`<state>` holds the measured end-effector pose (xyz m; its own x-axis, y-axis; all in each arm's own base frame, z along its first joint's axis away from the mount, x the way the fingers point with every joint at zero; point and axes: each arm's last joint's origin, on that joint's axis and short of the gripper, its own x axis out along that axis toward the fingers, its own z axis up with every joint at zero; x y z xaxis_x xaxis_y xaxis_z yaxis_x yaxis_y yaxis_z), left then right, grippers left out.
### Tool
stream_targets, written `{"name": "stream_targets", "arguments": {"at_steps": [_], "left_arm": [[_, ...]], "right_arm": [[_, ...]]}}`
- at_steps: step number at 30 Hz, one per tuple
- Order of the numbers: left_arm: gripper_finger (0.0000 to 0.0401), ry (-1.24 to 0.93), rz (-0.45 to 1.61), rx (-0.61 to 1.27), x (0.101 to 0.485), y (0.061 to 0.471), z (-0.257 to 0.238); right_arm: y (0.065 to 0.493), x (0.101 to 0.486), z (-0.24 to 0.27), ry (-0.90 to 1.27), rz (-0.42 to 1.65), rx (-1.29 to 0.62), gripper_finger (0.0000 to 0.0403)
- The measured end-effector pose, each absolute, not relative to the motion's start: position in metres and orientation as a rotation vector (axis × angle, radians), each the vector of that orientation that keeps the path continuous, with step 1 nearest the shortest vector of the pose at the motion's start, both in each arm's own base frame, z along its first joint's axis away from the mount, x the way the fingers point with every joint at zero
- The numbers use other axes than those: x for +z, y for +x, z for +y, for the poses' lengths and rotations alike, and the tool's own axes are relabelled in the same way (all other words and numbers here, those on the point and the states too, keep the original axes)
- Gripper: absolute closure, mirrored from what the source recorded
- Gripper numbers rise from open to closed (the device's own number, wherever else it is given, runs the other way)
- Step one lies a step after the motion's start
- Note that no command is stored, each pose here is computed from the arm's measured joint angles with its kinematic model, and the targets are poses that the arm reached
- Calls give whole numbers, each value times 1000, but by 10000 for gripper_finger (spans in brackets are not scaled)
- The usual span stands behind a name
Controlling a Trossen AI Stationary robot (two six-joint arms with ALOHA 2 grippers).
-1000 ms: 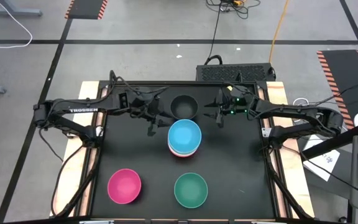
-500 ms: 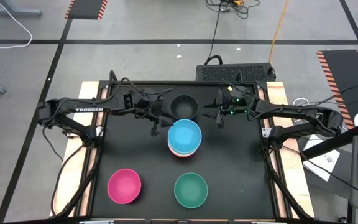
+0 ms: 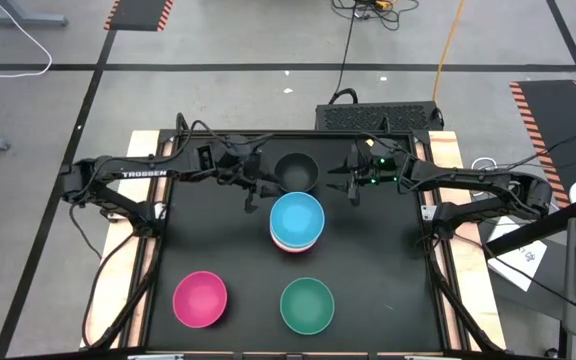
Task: Nest bowls inside each other
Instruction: Stack the pink bowl on the blue bowl
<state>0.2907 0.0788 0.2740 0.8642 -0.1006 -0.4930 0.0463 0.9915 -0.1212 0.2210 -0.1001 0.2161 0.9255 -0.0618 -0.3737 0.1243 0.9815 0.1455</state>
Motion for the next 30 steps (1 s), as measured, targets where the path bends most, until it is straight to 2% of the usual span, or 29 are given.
{"name": "stream_targets", "arguments": {"at_steps": [10, 17, 24, 30], "left_arm": [[210, -62, 534, -49, 273, 290, 82], [210, 34, 495, -48, 289, 277, 79], [210, 86, 461, 3, 310, 251, 73], [210, 43, 480, 62, 295, 222, 65]], "right_arm": [[220, 213, -99, 174, 415, -91, 197], [214, 200, -88, 126, 382, -48, 197], [187, 206, -81, 81, 253, -100, 197], [166, 205, -73, 79, 224, -157, 197]]}}
